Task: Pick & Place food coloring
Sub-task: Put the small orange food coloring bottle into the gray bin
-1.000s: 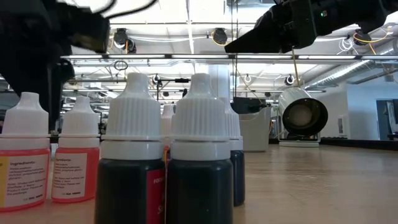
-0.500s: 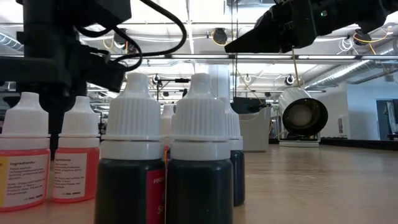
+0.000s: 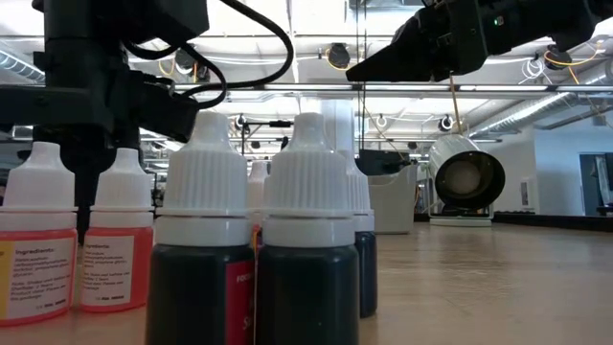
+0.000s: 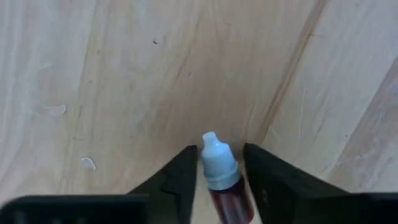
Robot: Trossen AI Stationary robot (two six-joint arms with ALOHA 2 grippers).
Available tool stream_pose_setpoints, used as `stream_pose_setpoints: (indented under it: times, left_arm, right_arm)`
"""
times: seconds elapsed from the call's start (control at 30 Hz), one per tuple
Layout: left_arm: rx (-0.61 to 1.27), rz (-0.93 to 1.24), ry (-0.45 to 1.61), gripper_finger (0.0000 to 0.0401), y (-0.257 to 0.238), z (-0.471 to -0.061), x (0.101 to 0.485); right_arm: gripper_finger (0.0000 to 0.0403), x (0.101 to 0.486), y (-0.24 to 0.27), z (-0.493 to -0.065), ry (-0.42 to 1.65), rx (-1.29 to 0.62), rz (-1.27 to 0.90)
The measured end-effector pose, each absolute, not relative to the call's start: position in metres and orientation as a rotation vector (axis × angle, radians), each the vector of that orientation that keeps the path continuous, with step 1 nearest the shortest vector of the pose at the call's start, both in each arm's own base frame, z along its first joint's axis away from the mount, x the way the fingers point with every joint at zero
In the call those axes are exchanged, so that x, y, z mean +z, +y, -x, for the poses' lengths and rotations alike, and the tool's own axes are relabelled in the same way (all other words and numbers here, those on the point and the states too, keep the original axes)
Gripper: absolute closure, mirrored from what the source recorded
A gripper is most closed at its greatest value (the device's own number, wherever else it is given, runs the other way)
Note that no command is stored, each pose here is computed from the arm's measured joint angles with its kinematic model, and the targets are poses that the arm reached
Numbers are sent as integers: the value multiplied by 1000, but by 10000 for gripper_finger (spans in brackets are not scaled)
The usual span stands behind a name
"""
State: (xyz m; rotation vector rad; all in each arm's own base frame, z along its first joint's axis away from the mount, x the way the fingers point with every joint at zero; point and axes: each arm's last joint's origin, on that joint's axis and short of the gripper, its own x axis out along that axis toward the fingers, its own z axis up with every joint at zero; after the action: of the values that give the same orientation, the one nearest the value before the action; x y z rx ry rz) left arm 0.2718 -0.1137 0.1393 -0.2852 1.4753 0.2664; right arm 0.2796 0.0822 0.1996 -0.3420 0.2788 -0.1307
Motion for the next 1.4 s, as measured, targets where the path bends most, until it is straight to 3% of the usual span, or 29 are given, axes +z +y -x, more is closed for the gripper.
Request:
stream_pose_setpoints:
  times: [0.13, 0.5, 0.7, 0.9, 1.07, 1.23, 1.4]
  left_arm:
    - [255, 280, 1480, 331, -114, -272, 139]
    - [276, 233, 1404, 332, -113, -273, 144]
    - [225, 183, 1129, 332, -115, -279, 179]
    - [77, 45, 696, 332, -128, -286, 233]
    - [-22, -141, 389, 332, -142, -289, 269]
    - [-47, -200, 318, 332, -144, -292, 275]
    - [-39, -223, 251, 332, -144, -296, 280]
  right_arm:
    - [403, 200, 82, -280, 279, -131, 342]
    - [403, 200, 82, -280, 279, -131, 343]
    - [403, 200, 82, -280, 278, -131, 343]
    - [403, 200, 83, -280, 270, -121, 337]
    - [403, 205, 88, -281, 205, 44, 300]
    - [398, 210, 98, -280, 127, 241, 303]
    - [379, 214, 104, -279, 82, 280, 320]
